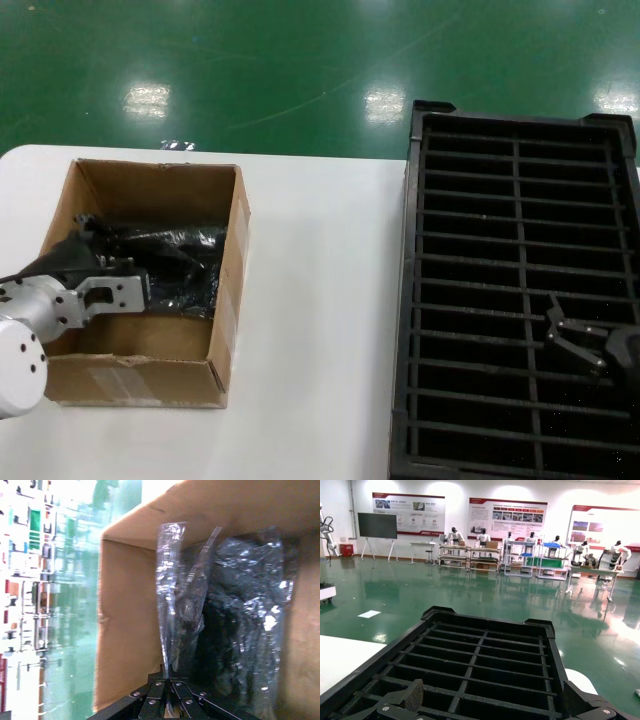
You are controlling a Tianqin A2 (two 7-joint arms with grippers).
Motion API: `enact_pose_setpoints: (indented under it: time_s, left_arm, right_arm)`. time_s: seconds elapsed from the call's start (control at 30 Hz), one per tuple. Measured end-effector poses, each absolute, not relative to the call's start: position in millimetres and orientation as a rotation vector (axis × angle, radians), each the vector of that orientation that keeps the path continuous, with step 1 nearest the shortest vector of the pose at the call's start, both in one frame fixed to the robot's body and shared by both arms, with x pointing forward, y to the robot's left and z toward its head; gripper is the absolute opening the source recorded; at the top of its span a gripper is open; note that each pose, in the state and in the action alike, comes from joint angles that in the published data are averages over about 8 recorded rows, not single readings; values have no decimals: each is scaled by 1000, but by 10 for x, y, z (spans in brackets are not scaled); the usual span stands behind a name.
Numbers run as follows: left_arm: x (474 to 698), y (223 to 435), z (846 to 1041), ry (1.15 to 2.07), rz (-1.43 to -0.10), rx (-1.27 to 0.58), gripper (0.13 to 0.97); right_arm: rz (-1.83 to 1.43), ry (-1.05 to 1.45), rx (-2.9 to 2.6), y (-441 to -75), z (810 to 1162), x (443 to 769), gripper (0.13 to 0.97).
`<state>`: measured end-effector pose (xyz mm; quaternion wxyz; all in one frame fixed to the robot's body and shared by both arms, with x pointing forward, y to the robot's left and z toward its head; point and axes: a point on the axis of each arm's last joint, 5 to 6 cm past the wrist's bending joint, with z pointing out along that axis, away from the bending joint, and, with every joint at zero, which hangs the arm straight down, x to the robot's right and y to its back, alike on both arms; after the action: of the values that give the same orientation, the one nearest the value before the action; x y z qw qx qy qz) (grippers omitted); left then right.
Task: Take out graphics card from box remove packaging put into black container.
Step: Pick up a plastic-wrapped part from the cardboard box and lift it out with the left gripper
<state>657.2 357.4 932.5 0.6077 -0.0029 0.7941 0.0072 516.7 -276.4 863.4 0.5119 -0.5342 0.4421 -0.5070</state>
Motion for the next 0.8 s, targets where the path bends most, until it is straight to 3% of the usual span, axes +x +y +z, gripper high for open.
enact_pose_setpoints:
  time_s: [0.37, 0.8]
  left_arm:
    - [6324, 3525, 9591, 1732, 8, 1, 140]
    - [5560, 3393, 10062, 1586, -58, 11, 139]
  right_arm:
    - [-1220, 1064, -1285, -2764, 8634, 5167, 966]
    - [-1220, 1064, -1285, -2764, 8634, 5167, 966]
